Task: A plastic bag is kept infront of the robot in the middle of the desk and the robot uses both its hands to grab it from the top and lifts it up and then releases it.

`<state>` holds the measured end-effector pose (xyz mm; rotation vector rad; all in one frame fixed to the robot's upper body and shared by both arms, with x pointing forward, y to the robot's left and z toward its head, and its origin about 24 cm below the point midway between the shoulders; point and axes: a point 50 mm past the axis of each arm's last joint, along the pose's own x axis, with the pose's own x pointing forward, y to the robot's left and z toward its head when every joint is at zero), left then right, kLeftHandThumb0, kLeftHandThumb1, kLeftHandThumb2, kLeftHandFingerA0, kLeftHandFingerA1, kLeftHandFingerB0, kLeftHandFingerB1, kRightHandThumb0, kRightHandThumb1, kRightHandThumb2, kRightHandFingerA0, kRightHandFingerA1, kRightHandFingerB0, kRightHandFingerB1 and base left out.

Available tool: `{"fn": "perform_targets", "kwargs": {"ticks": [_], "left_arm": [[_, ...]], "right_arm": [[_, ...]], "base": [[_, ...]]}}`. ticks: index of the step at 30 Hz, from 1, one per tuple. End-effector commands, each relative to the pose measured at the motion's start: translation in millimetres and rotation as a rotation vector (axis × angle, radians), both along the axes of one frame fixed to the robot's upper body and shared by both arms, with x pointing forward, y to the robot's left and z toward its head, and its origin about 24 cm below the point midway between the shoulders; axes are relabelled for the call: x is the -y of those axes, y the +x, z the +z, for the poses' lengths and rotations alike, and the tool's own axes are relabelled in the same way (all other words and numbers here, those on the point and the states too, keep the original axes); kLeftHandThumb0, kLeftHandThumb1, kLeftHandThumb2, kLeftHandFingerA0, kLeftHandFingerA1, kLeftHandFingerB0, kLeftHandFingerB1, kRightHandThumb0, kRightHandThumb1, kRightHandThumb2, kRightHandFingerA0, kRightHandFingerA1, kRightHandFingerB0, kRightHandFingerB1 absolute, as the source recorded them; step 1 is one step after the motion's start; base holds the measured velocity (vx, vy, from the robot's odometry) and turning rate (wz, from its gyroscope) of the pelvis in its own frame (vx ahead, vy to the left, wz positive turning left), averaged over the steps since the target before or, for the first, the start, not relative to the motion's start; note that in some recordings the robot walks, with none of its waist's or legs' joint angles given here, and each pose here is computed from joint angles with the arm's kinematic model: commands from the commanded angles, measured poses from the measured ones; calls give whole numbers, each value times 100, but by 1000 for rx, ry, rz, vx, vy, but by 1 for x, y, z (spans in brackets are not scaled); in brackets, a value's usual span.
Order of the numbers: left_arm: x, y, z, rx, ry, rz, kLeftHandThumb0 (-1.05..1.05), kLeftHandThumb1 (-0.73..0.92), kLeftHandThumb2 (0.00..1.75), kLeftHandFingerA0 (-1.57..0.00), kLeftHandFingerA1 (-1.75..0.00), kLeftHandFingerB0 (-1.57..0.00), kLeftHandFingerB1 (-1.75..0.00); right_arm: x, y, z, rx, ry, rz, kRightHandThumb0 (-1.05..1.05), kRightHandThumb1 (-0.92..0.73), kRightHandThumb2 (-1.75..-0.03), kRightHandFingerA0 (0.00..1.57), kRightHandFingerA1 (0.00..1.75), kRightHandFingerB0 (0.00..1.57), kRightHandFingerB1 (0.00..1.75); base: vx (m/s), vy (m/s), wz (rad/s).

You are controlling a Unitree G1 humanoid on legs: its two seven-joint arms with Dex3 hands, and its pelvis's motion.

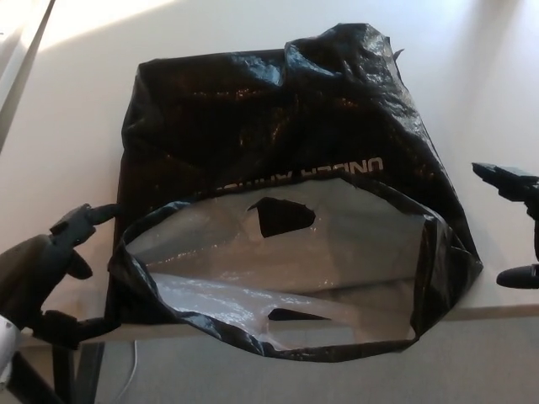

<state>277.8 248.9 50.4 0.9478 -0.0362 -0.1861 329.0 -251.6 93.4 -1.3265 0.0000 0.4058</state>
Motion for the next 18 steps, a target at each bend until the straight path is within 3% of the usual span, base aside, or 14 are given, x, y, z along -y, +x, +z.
{"fn": "perform_targets", "kwargs": {"ticks": [1,3,4,5,6,7,8,10,11,12,13,15,16,18], "left_arm": [[5,-2,-3,-12,-22,1,-30,17,79,-110,-121,0,-47],[7,-3,-3,-15,-6,-1,-31,17,80,-110,-121,0,-47],[8,-3,-3,-15,-1,-4,-31,17,80,-110,-121,0,-47],[10,-3,-3,-24,-10,1,-31,17,80,-110,-121,0,-47],[12,-3,-3,-10,-33,-17,-30,16,79,-110,-121,0,-47],[14,-3,-4,-21,-42,-17,-31,16,79,-109,-121,0,-47],[15,-3,-4,-34,-41,-16,-31,16,79,-110,-121,0,-47],[16,-2,-4,-37,-41,-15,-31,16,79,-110,-121,0,-47],[17,-2,-4,-40,-39,-15,-32,15,79,-110,-121,0,-47],[18,-2,-5,-42,-38,-15,-32,15,79,-110,-121,0,-47],[18,-2,-5,-48,-38,-10,-32,16,79,-109,-121,0,-47],[18,-2,-4,-51,-38,-6,-32,16,79,-110,-121,0,-47],[18,-2,-4,-52,-39,-7,-32,15,80,-111,-122,0,-47],[18,-2,-4,-58,-45,-4,-33,15,80,-111,-122,0,-47]], "right_arm": [[-4,-1,-11,-57,5,-13,-86,-51,-57,83,117,0,2],[-6,-2,-13,-56,10,-7,-84,-40,-81,85,109,0,0],[-7,-3,-14,-55,10,-4,-84,-40,-81,85,109,0,0],[-9,-3,-17,-45,17,8,-86,-51,-57,83,121,0,7],[-11,-4,-19,-47,19,12,-88,-52,-58,86,119,0,6],[-13,-3,-21,-52,21,11,-84,-41,-82,84,106,0,0],[-18,-2,-25,-57,31,10,-84,-40,-83,94,106,0,0],[-19,-1,-26,-56,34,9,-84,-40,-83,94,106,0,0],[-22,3,-29,-59,34,0,-91,-44,-67,88,117,0,2],[-23,4,-31,-61,34,-4,-91,-44,-67,88,117,0,2],[-23,5,-32,-61,38,-6,-86,-41,-83,89,119,0,2],[-26,8,-35,-50,57,-15,-88,-41,-83,91,123,0,0],[-29,12,-37,-44,63,-28,-93,-55,-60,80,141,0,1],[-33,16,-39,-34,77,-45,-91,-54,-60,82,143,0,1]], "base": [[0,0,0],[0,0,0],[0,0,0],[0,0,0],[0,0,0],[0,0,0],[0,0,0],[0,0,0],[0,0,0],[0,0,0],[0,0,0],[0,0,0],[0,0,0],[0,0,0]]}}
